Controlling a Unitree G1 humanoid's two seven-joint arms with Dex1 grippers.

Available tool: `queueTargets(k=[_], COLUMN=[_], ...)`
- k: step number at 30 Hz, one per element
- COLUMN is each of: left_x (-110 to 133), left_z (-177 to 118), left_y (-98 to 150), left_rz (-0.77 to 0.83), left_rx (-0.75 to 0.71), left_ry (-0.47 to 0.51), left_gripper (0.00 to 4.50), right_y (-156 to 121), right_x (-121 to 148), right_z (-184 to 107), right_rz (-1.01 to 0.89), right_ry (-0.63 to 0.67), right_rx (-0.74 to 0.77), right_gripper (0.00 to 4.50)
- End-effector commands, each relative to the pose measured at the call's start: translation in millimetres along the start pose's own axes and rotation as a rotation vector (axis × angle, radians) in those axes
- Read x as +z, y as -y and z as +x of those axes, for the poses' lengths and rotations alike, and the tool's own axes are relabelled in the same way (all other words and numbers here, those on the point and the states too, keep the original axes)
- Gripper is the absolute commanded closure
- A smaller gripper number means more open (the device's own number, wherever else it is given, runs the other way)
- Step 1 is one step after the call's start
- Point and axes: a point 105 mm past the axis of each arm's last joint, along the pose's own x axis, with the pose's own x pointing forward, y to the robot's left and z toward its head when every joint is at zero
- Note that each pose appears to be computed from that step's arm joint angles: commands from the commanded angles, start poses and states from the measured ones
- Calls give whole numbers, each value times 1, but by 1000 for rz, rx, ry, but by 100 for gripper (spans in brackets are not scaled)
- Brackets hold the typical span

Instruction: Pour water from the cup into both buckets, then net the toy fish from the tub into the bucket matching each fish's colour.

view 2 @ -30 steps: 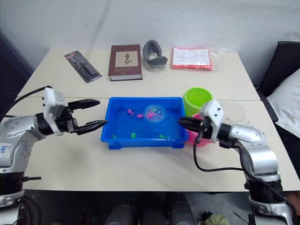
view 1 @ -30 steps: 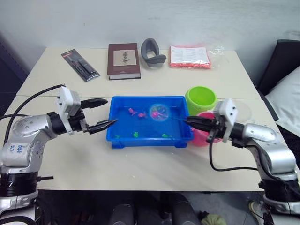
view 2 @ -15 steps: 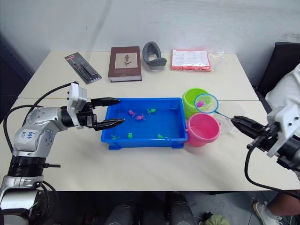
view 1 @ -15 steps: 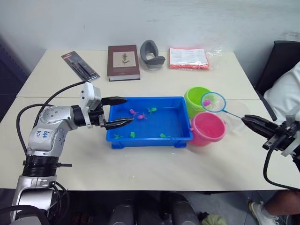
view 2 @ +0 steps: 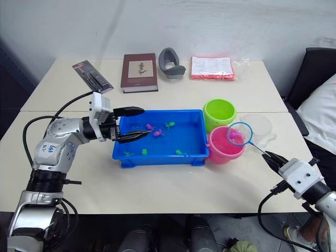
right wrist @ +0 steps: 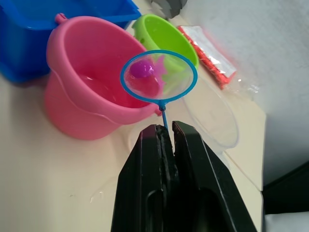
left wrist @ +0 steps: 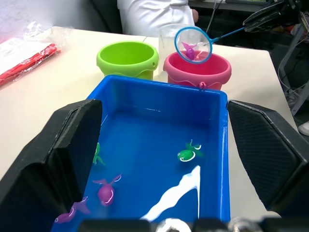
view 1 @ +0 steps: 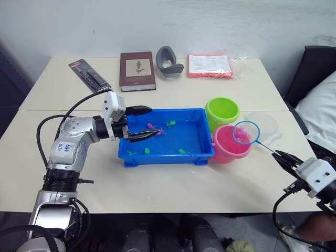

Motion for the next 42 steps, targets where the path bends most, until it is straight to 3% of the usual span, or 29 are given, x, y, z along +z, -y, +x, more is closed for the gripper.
queueTargets(k=[1,6,9,15,19,25,30,35,42], left_x=[5,5,3,1,2,4,-3,9,7], left_z=[-2,0,0,2,4,-4,-2,8,0], left_y=[7,9,10,10,9,4,7,-7,-12], left_rz=[27,34,37,77,79,77,74,134,140], left_rx=[-31,-33,-30,-32,-30,11,4,35,46], left_ry=[-1,7,5,11,19,34,20,64,50], left_gripper=[7,7,7,7,7,7,7,7,7], right_y=[-2,6,12,9,4,10,4,-10,0], right_x=[18,24,27,26,17,26,27,16,23], right_z=[5,6,7,5,3,-3,-6,5,-5], right_rz=[-180,-483,-563,-746,-768,-826,-802,-786,-727], right_ry=[43,13,33,63,62,93,87,69,47], right_rx=[-6,-55,-97,-45,-11,-90,-102,-82,-170], right_gripper=[450,450,450,450,450,450,450,450,450])
